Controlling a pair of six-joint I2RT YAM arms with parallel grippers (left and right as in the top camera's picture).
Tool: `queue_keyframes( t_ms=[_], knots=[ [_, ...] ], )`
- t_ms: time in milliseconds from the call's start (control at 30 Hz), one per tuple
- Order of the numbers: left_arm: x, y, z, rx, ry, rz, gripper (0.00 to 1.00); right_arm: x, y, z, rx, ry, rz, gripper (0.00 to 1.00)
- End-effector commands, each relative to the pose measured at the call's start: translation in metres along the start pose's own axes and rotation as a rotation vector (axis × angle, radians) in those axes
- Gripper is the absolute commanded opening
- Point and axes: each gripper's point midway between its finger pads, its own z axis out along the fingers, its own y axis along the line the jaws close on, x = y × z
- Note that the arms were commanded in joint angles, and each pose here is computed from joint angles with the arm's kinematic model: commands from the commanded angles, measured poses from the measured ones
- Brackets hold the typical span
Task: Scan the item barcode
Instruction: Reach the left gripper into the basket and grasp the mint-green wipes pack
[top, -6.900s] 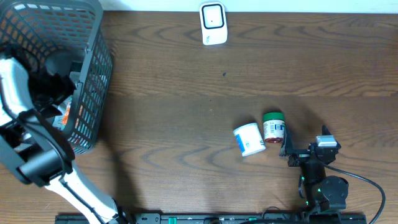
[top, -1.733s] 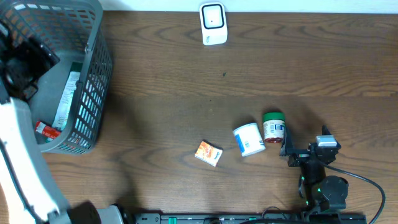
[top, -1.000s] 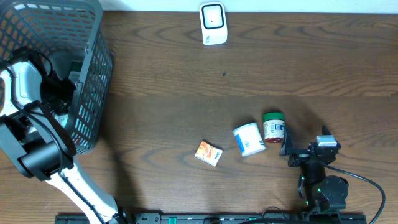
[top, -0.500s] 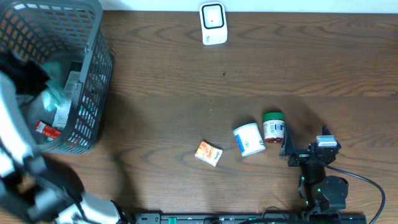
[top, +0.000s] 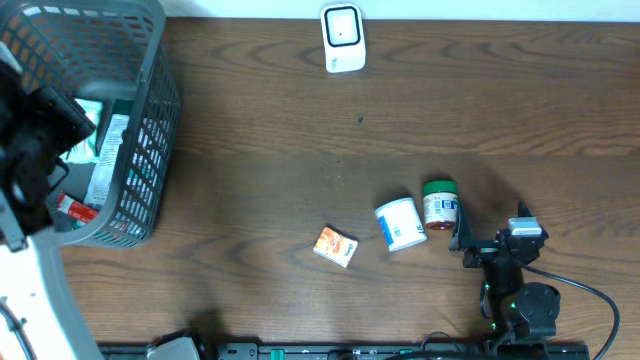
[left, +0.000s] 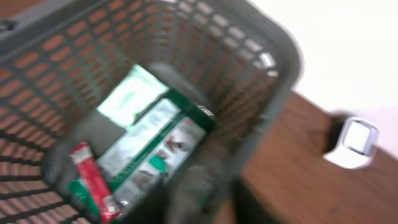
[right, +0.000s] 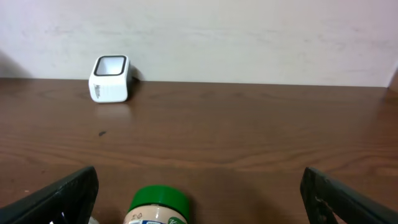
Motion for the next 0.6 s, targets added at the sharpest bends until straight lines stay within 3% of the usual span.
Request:
queue_keyframes(
  t_ms=[0,167,333,567],
  knots=[
    [0.0,0.028,0.046,-0.15,0.06,-0.004,0.62,0.001,0.0,0.0,0.001,0.0,-0.015,0.99],
    [-0.006,0.053,0.129,-0.219,0.121,-0.005,0.77,0.001,0.0,0.0,0.001,0.0,-0.015,0.99],
    [0.009,0.076,0.206,-0.235,0.224,0.165,0.87,0.001,0.0,0.0,0.001,0.0,-0.015,0.99],
    [0.058,0.104,0.302,-0.23,0.374,0.323,0.9,0.001,0.0,0.0,0.001,0.0,-0.015,0.99]
  ],
)
